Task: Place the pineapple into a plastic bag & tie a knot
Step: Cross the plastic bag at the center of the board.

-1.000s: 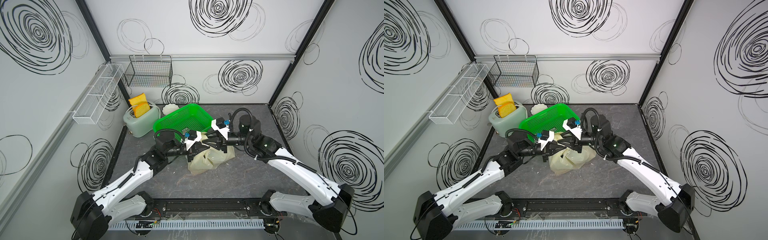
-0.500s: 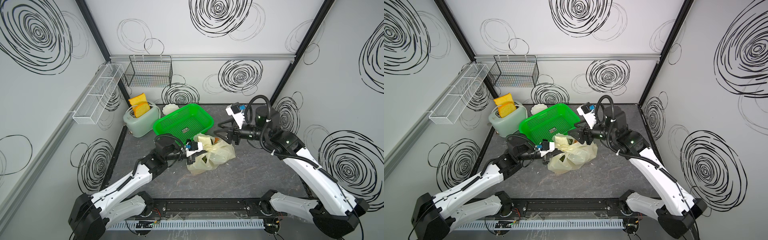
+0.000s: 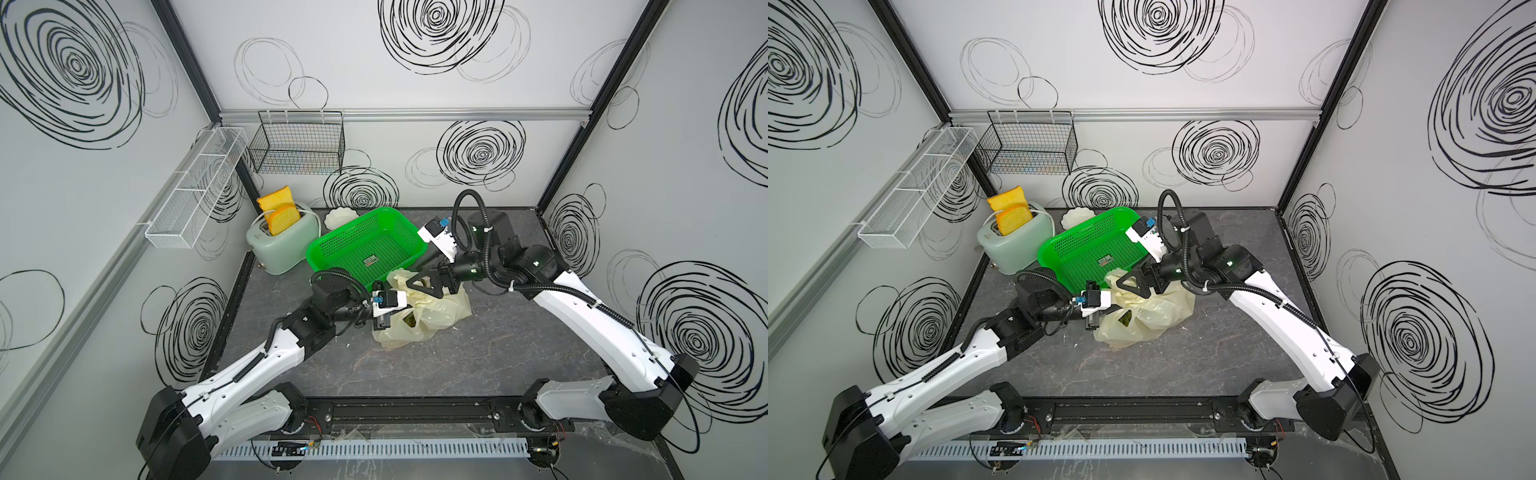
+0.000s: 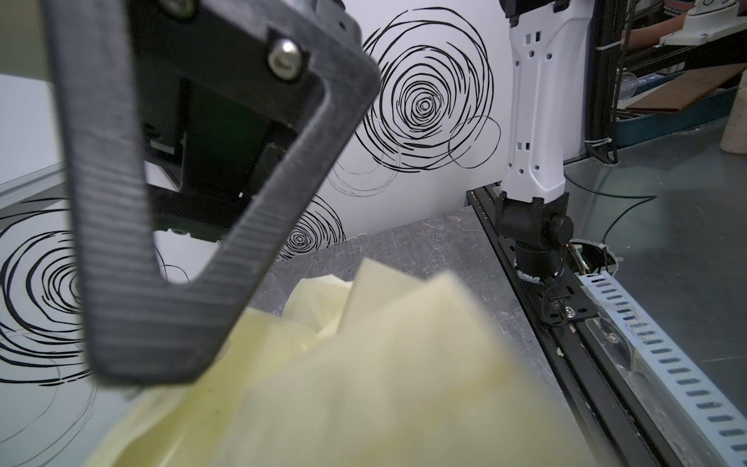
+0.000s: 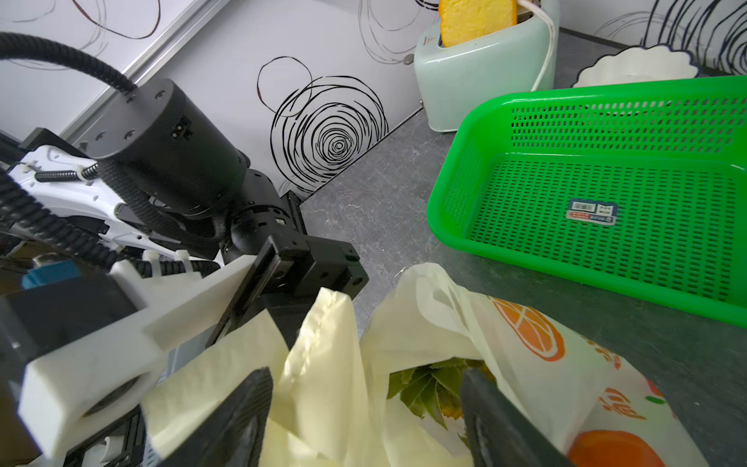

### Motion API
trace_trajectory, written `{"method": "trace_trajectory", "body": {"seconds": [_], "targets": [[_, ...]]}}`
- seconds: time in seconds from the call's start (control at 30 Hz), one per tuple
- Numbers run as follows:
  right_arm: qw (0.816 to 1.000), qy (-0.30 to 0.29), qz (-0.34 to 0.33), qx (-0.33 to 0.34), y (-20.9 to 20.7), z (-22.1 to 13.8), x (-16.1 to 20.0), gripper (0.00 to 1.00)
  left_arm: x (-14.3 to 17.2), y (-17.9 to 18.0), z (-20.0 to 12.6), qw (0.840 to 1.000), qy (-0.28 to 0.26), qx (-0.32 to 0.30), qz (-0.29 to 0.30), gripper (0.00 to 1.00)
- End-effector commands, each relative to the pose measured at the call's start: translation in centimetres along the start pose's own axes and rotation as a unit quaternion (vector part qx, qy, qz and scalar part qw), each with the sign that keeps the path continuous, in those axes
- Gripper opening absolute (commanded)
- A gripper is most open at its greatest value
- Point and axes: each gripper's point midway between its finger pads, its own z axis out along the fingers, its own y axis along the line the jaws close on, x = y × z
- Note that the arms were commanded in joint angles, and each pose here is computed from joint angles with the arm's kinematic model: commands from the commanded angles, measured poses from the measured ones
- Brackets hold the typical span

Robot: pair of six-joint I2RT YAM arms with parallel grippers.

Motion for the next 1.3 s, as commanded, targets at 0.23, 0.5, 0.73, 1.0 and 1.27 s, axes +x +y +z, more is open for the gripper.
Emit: {"method": "trace_trajectory", "body": {"seconds": [0.23,0.5,0.73,1.0,1.27], "targets": [[0.999,0.015,-0.025,-0.024,0.8,0.6,0.1,0.76,-0.9,0.5,0.1,1.0,-0.011,-0.007,0.014,0.0],[0.999,0.016,-0.026,-0.023,0.6,0.9,0.2,0.21,-0.8,1.0,0.1,1.0,-0.008,-0.025,0.009,0.0],[1.0,0.004,-0.023,-0.014,0.2,0.9,0.3,0.0,-0.5,1.6,-0.2,0.998,-0.004,-0.048,-0.031,0.0],[1.0,0.0,-0.014,0.009,-1.3,1.2,0.0,0.0,-0.6,1.5,-1.5,0.996,-0.008,-0.075,-0.053,0.44],[1.0,0.003,-0.005,0.018,-2.0,1.4,0.1,0.0,-0.7,1.8,-3.5,0.993,0.015,-0.112,-0.04,0.73]]}}
